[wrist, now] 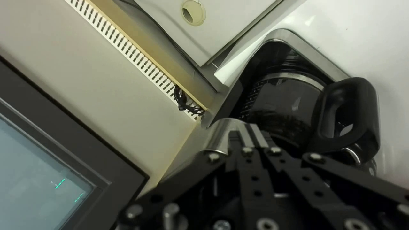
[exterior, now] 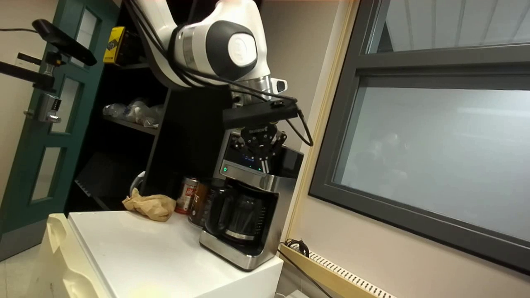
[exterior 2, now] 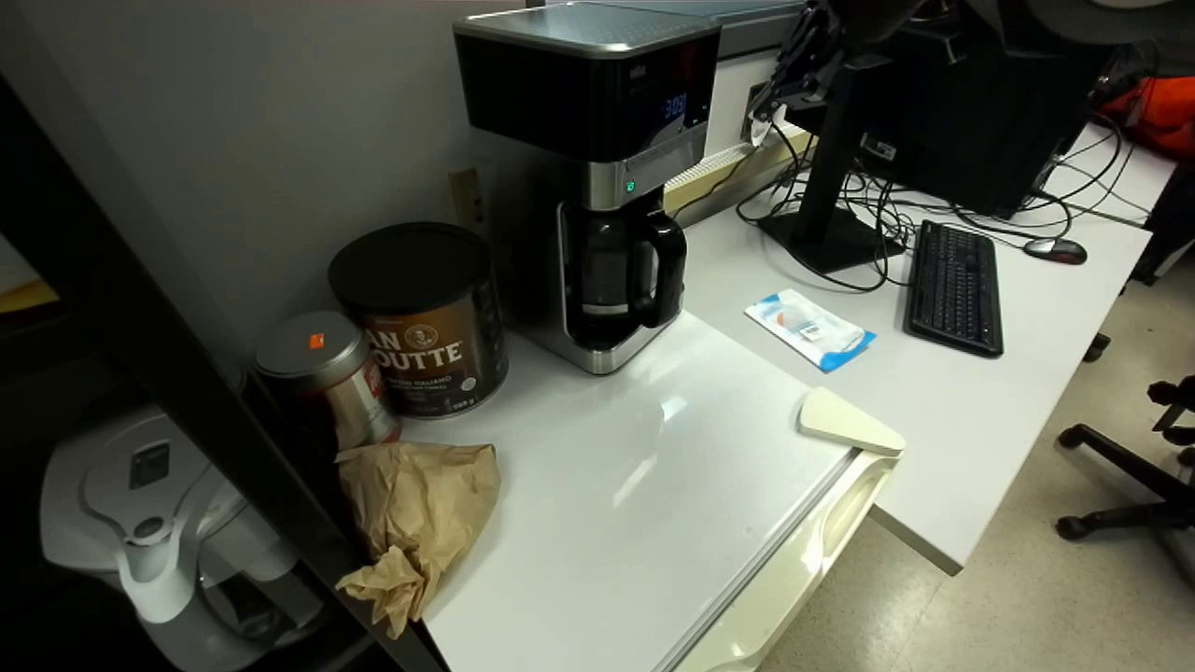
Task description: Press a button on the coffee maker
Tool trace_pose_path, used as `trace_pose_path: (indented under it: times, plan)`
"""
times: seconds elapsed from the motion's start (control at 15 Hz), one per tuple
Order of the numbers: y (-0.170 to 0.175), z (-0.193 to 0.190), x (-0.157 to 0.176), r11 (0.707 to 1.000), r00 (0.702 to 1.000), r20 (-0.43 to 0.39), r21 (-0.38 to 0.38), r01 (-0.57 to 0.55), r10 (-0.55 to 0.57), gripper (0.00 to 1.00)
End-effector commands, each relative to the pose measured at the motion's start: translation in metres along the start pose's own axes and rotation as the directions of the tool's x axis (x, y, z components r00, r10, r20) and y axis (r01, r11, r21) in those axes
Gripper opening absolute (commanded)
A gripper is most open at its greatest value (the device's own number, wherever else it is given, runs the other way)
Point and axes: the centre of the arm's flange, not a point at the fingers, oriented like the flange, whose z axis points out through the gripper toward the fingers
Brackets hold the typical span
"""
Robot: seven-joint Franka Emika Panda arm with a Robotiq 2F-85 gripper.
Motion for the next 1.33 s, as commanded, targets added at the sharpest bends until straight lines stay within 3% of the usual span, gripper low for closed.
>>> trace_pose_path:
  times: [0.0, 0.87, 1.27]
  plan:
    - [0.006, 0.027, 0.025, 1.000, 0.999, -0.032, -0.011, 0.014, -0.015, 0.00]
    - [-0.003, 0.050, 0.040, 1.000, 0.999, -0.041, 0.006, 0.031, -0.030, 0.00]
    - [-0.015, 0.017, 0.025, 0.999, 0.999, -0.024, 0.030, 0.024, -0.023, 0.00]
